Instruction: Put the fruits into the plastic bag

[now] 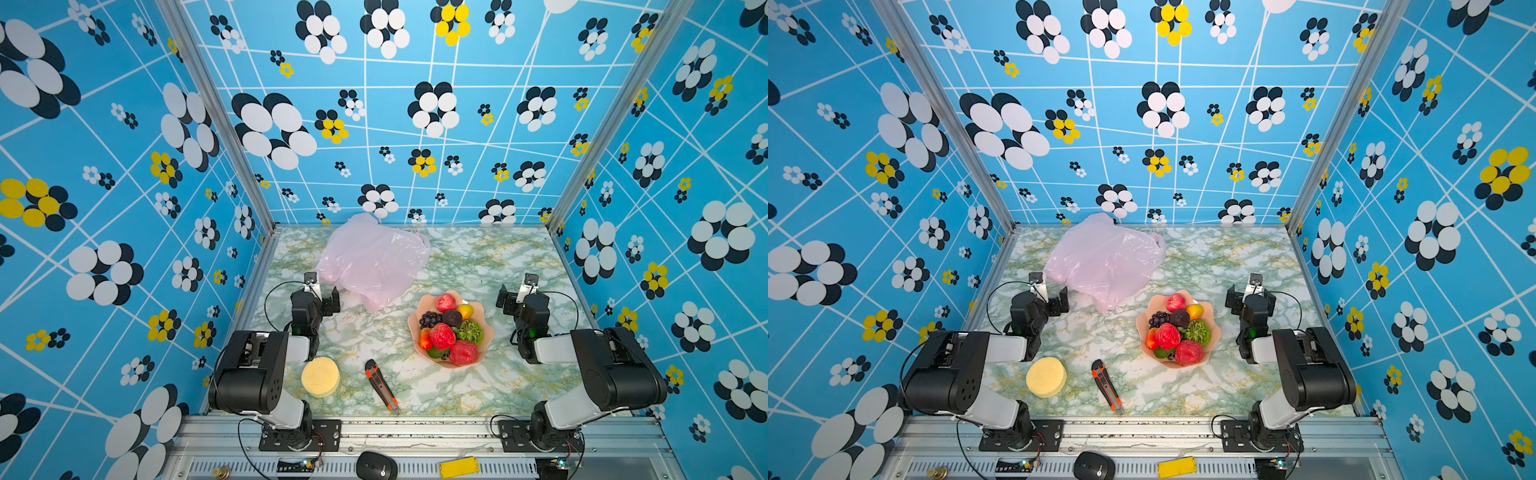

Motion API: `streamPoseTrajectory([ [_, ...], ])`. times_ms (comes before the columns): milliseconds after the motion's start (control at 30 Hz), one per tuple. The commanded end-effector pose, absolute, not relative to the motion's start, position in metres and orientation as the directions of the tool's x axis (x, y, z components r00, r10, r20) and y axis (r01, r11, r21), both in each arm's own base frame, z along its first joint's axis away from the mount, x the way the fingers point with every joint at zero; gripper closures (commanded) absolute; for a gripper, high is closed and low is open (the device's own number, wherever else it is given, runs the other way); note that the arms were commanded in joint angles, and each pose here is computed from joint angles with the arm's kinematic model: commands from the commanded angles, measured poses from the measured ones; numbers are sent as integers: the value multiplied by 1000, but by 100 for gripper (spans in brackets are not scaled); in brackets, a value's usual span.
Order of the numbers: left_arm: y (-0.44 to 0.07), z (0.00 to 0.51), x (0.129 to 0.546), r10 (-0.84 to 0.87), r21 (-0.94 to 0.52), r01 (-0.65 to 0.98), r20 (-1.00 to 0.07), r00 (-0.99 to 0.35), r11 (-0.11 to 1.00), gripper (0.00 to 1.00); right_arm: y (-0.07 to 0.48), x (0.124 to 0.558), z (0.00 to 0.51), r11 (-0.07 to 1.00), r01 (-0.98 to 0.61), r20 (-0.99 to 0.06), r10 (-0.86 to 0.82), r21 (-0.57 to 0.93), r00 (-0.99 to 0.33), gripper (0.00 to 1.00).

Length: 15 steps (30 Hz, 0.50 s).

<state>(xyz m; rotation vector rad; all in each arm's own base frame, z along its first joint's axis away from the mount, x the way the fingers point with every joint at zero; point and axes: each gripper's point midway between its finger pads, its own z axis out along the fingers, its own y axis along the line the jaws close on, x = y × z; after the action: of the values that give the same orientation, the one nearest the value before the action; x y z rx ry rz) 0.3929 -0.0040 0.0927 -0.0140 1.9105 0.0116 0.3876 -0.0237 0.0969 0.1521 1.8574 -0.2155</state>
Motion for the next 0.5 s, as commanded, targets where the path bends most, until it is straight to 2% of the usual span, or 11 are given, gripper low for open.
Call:
streamPoseTrajectory([
  [0, -5, 95, 398, 2, 0, 6, -943, -334, 1000, 1, -22, 391, 98, 977, 201, -955, -12, -75, -296, 1],
  [133, -3, 100, 398, 6, 9, -8, -943, -332, 1000, 1, -22, 392, 98, 976, 204, -955, -11, -74, -295, 1],
  [267, 7, 138, 391, -3, 32, -100, -943, -333, 994, 1, -26, 383, 115, 971, 229, -963, -7, -71, -268, 1],
  [367, 21, 164, 379, -98, -32, -204, -941, -323, 978, 1, -34, 380, 142, 955, 284, -958, 5, -80, -285, 1],
  [467, 33, 185, 363, -237, -133, -306, -913, -333, 943, 1, -40, 377, 181, 931, 362, -952, 158, 56, -260, 1],
])
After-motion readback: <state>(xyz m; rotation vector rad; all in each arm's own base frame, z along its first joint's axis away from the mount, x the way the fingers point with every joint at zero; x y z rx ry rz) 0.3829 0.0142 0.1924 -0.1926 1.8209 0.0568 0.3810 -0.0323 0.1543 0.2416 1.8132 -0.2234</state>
